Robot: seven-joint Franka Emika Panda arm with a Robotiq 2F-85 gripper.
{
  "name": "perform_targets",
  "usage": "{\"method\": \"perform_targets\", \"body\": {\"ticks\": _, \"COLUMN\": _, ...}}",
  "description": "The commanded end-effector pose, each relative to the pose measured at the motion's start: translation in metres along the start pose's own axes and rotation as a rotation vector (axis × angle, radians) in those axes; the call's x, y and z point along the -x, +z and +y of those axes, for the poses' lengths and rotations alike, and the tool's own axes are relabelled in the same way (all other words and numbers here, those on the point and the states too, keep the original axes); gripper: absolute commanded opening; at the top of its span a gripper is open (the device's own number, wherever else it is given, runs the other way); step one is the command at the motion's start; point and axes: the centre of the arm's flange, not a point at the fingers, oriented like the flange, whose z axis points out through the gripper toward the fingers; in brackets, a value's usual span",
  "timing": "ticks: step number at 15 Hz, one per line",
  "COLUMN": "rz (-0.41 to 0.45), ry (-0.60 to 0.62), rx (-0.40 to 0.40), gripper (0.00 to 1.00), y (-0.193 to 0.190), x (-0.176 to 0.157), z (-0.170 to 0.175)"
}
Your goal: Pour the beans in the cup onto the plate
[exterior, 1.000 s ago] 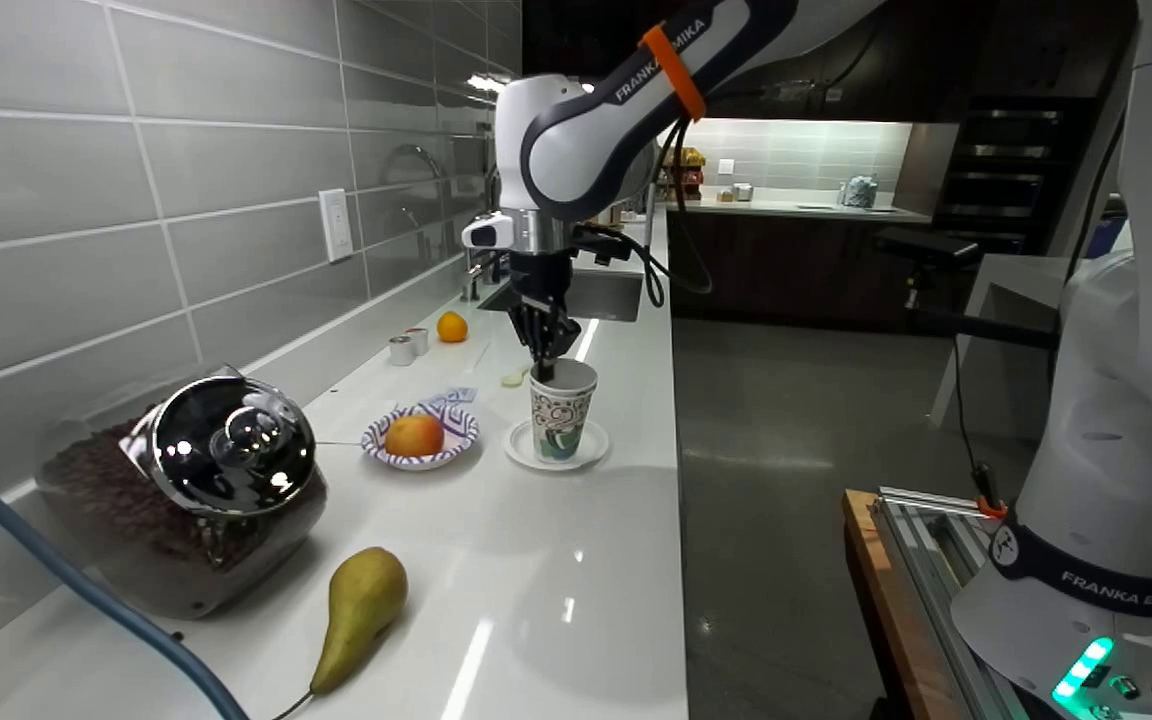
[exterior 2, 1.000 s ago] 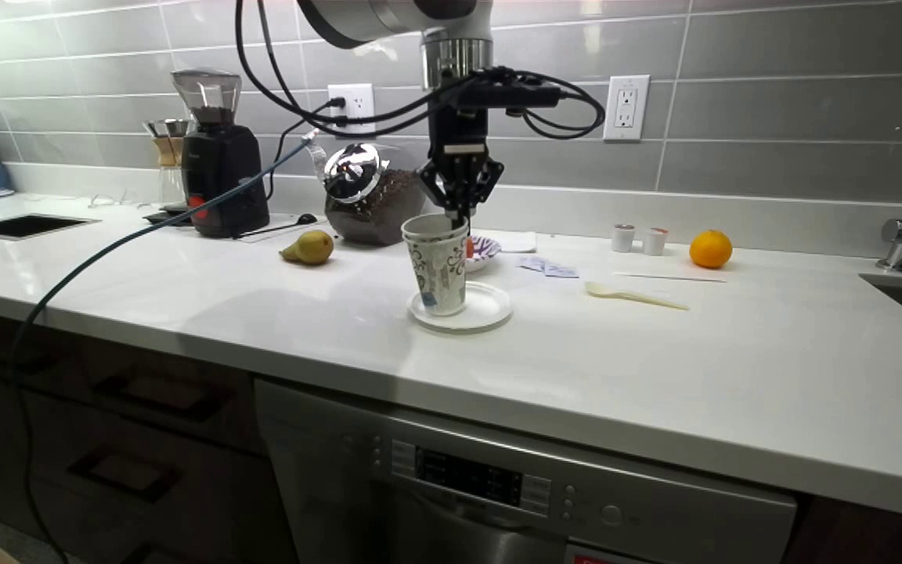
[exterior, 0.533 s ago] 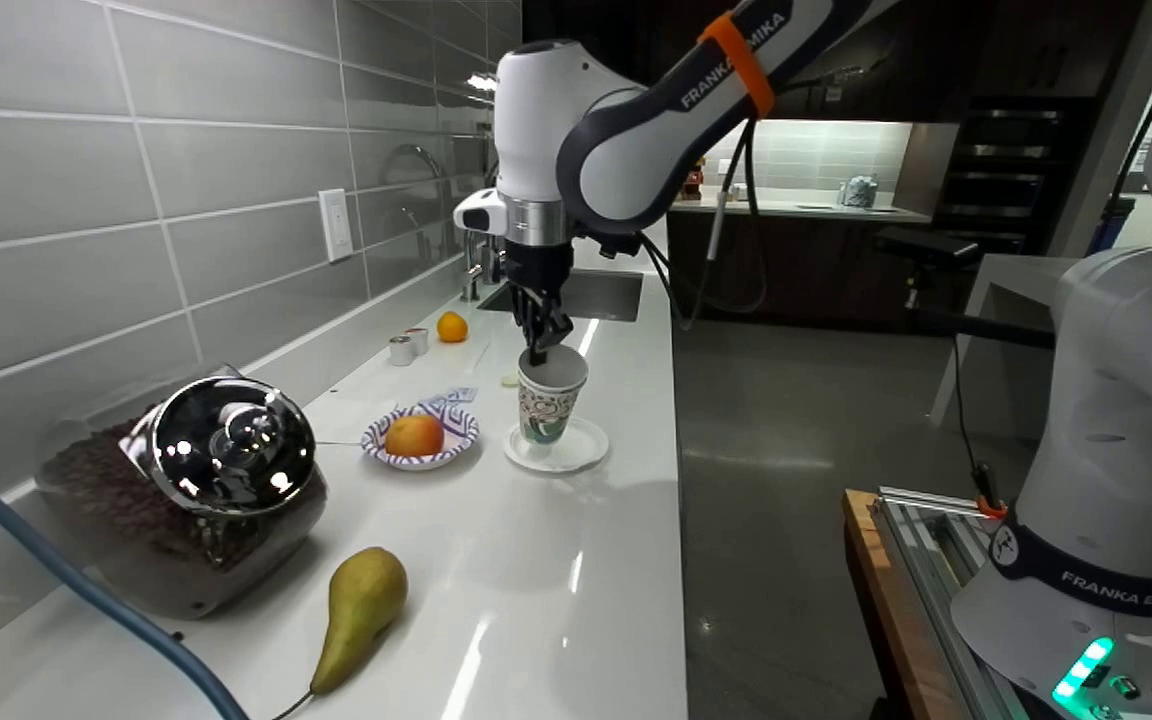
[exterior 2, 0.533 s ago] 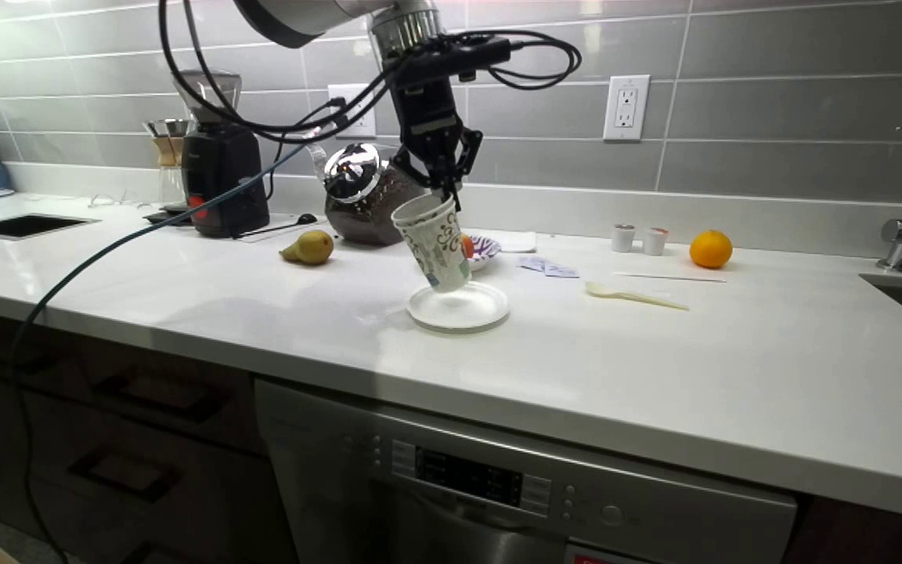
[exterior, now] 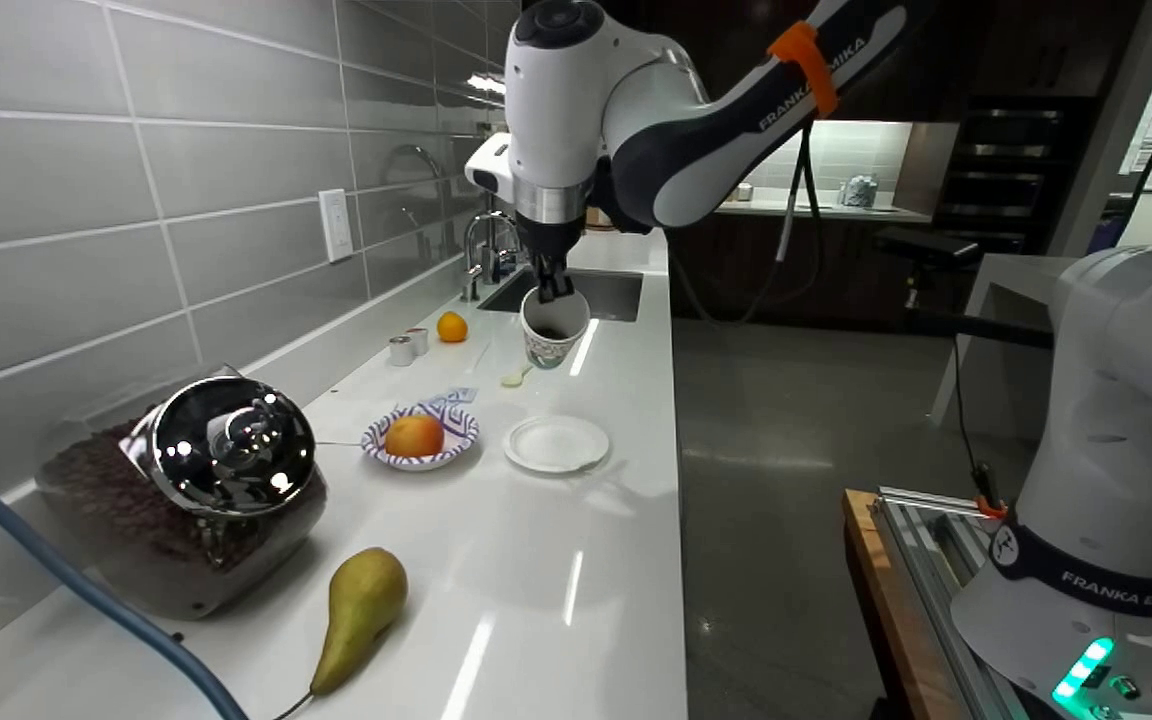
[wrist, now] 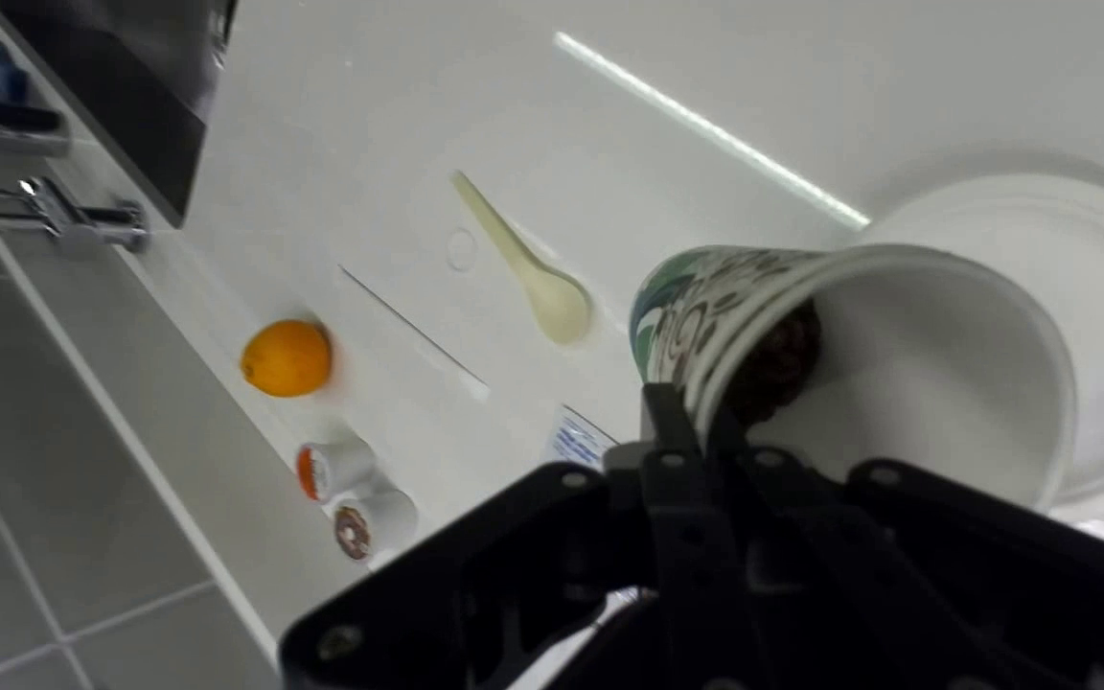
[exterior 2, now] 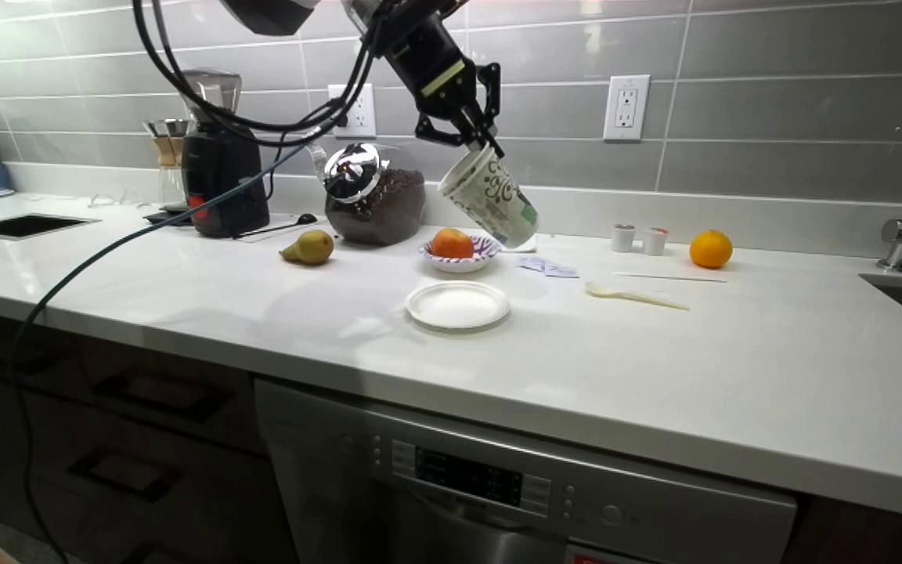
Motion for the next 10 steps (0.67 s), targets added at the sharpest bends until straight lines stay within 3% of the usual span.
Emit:
{"method": "perform_targets", "body": {"ticks": 1, "rz": -0.071, "ry": 0.072, "rx": 0.111, "gripper": 0.01, "y": 0.009, "x": 0.008, "z": -0.009}}
{"method": "perform_targets", "body": {"ticks": 10, "rz": -0.142, "ry": 0.118, "rx": 0.216, "gripper": 0.01, "y": 0.055, "x": -0.005, "z": -0.032}}
